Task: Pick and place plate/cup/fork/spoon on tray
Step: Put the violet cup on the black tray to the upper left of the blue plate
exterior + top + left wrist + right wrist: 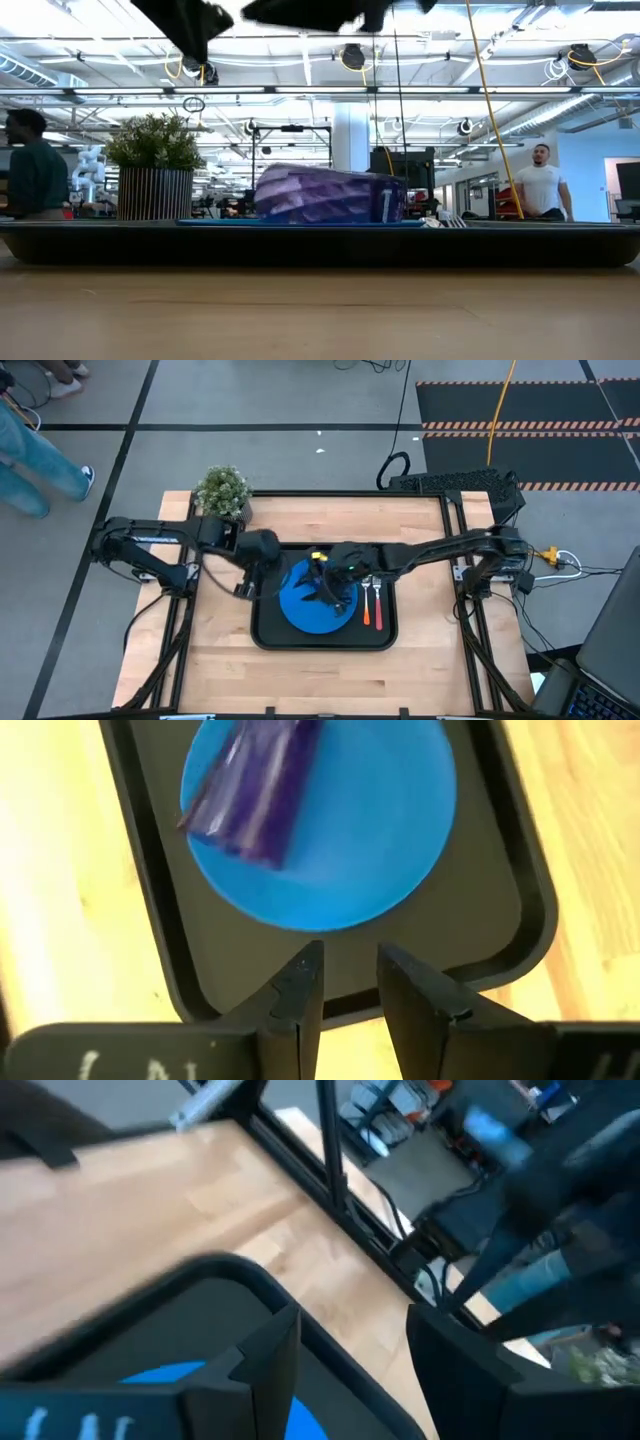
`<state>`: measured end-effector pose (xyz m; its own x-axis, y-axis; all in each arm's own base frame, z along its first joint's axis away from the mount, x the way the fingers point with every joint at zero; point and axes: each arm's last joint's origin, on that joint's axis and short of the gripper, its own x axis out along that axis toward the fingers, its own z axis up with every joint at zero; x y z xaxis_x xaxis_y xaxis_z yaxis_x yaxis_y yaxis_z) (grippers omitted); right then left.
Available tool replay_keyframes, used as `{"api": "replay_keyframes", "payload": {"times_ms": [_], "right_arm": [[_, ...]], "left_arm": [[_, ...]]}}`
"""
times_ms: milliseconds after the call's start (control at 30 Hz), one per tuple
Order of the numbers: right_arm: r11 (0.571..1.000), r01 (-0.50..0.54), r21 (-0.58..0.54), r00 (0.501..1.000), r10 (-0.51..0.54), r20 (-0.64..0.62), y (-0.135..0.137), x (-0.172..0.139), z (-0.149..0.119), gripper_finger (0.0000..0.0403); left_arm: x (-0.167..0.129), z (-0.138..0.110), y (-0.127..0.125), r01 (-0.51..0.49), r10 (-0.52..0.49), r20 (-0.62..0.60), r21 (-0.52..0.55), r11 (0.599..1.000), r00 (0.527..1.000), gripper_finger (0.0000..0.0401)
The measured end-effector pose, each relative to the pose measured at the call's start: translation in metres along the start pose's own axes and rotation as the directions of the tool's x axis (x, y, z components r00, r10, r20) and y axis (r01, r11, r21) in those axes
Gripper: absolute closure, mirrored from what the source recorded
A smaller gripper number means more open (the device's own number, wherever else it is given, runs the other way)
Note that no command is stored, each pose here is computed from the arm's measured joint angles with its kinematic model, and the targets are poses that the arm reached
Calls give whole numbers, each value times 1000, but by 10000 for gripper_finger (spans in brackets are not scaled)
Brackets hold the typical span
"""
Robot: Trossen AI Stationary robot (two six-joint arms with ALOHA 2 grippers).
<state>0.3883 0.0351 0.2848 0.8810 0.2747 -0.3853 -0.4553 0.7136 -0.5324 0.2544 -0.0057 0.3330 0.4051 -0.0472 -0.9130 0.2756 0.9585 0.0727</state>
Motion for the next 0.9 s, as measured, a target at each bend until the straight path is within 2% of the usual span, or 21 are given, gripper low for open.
{"api": "replay_keyframes", "payload": {"times_ms": [67,200,333,467,600,667,733,900], "right_arm": [[1000,-3,28,1000,3,11,-1,-20,14,226],[997,-24,70,999,22,30,2,-59,39,227],[993,-44,107,997,38,61,11,-91,52,227],[996,-21,89,992,10,125,25,-113,49,227],[995,59,75,971,-75,229,34,-132,41,227],[993,99,71,954,-115,277,39,-141,36,227],[987,144,74,937,-159,312,43,-148,31,227],[963,248,107,901,-270,340,49,-159,23,227]], "left_arm": [[4,-5,12,19,-19,5,-46,999,1000,302],[20,-13,39,66,-52,94,-151,986,994,302],[37,-29,63,134,-87,179,-273,953,980,302],[50,-45,81,281,-166,298,-403,871,940,302],[62,-51,87,533,-318,489,-402,744,812,302],[70,-53,86,606,-354,541,-409,682,763,302],[79,-57,84,627,-358,549,-443,641,755,302],[95,-70,79,600,-327,516,-557,574,792,302]]}}
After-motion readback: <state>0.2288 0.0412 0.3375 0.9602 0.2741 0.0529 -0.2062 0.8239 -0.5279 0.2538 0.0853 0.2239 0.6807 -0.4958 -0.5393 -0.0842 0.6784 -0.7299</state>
